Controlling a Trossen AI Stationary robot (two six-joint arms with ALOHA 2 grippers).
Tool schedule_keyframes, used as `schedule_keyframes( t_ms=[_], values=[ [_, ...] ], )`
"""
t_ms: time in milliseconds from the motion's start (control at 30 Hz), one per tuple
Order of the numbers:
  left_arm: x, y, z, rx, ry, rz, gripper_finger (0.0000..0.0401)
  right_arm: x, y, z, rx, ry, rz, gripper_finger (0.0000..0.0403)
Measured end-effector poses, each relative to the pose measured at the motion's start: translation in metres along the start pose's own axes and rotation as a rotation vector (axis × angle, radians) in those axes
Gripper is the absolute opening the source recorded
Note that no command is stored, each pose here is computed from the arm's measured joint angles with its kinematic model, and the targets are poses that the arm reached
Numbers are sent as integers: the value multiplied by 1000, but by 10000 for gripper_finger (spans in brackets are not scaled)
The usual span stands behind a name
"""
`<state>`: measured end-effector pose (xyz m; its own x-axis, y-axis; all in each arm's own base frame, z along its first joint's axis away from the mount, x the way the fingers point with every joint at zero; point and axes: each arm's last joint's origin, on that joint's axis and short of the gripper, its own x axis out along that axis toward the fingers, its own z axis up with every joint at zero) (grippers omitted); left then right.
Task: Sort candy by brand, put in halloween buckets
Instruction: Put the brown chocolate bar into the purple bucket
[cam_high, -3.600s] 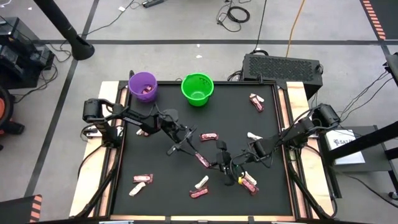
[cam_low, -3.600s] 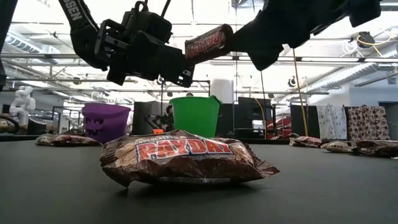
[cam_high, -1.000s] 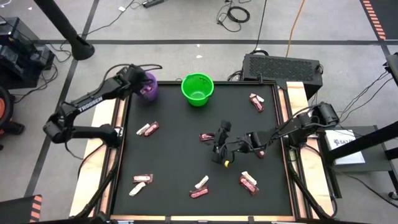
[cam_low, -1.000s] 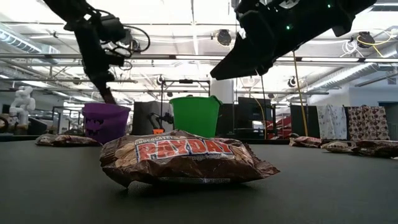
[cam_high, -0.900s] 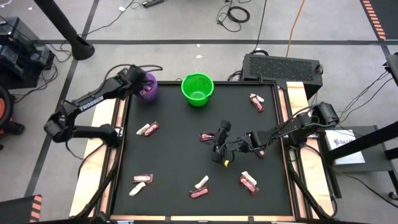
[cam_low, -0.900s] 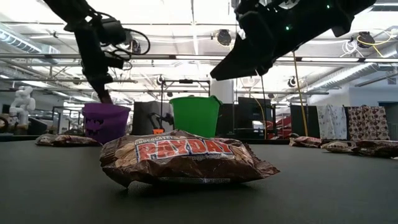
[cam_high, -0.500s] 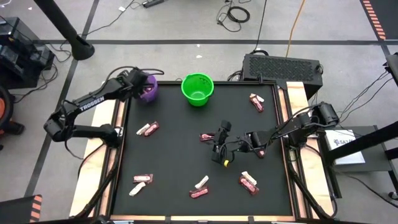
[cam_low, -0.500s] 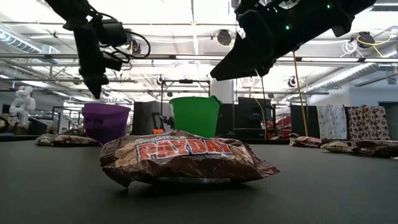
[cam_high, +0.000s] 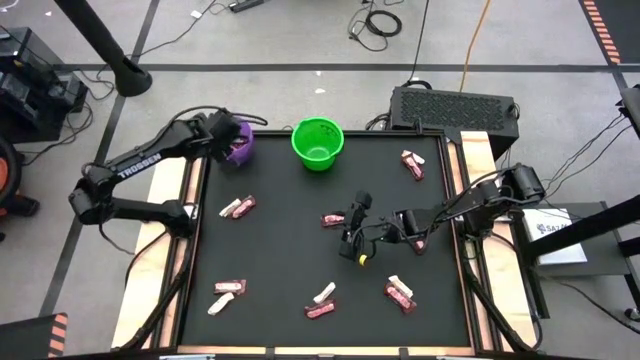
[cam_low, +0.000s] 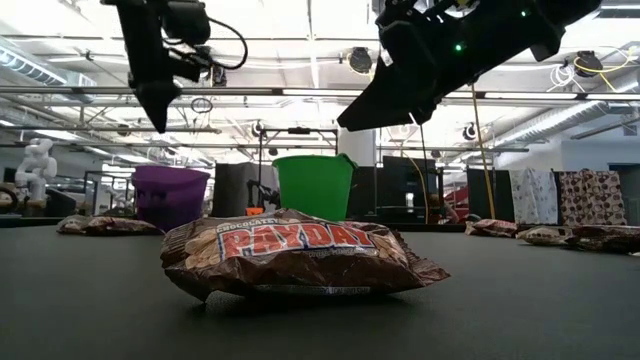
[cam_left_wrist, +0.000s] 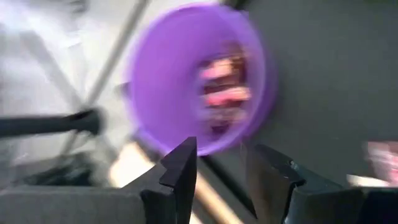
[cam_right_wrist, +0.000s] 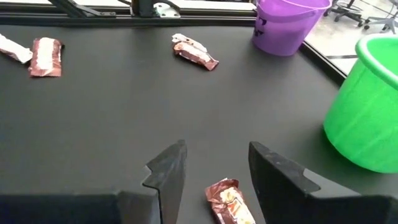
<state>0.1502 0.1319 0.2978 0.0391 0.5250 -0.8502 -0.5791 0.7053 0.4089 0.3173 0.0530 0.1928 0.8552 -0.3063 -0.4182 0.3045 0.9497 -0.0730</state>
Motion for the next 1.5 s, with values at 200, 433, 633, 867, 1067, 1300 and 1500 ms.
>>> schedule_keyframes(
  t_ms=[200, 433, 633, 867, 1067, 1300, 1500],
  values=[
    [-17, -36, 1, 101, -96, -656, 132, 0, 0, 0, -5, 0, 0, 166],
    [-42, -92, -4, 246, -127, -852, 132, 0, 0, 0, -33, 0, 0, 166],
    [-40, -128, -22, 314, -114, -781, 132, 0, 0, 0, -29, 0, 2, 166],
    [-28, -170, -61, 444, -55, -841, 132, 0, 1, 0, 18, 2, 13, 166],
    [-15, -192, -84, 443, 41, -832, 132, 0, 2, 0, 78, 8, 38, 166],
    [-22, -231, -113, 509, 201, -977, 132, 0, 3, 0, 102, 14, 60, 166],
    [-27, -263, -132, 526, 248, -999, 132, -1, 3, 0, 103, 13, 61, 166]
  ],
)
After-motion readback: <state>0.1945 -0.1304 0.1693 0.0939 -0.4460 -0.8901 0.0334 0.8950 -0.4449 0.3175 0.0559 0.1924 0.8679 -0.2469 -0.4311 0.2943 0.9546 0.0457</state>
